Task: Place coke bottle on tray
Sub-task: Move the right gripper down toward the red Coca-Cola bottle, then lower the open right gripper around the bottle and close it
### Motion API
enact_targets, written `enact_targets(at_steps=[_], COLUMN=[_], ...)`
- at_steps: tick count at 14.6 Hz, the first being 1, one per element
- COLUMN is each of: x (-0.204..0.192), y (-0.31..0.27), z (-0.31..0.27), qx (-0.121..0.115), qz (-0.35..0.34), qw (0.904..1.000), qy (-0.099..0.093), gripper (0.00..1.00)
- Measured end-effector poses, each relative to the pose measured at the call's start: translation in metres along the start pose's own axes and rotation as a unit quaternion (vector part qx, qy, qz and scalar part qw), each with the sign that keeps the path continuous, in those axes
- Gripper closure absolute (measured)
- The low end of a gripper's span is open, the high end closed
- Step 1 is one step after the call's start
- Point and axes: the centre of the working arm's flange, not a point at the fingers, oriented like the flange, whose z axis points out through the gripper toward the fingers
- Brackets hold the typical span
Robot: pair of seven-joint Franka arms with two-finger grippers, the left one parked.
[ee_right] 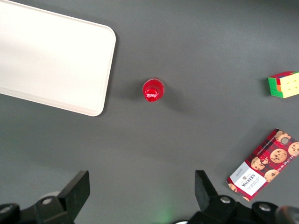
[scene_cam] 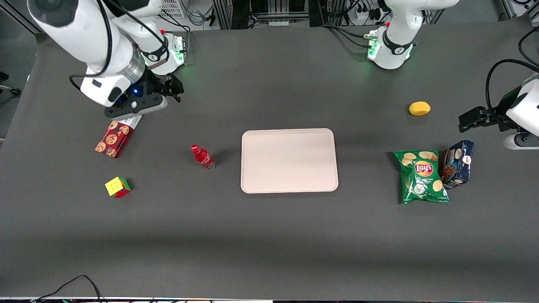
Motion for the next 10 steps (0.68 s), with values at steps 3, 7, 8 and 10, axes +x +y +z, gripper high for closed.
enact_targets(at_steps=[3, 7, 8, 10], x=[0.026, 0.045, 0.046, 0.048], y=[0.008, 0.013, 0.014, 0.016], z=[0.036, 0.086, 0.1, 0.124], qx=[0.012, 0.021, 0.022, 0.02], qz=[0.006, 0.012, 0.013, 0.014], qw=[0.9999, 0.9997, 0.9996, 0.9997], qy=[-0.002, 0.006, 0.006, 0.004], gripper=[0.0, 0.0, 0.0, 0.0])
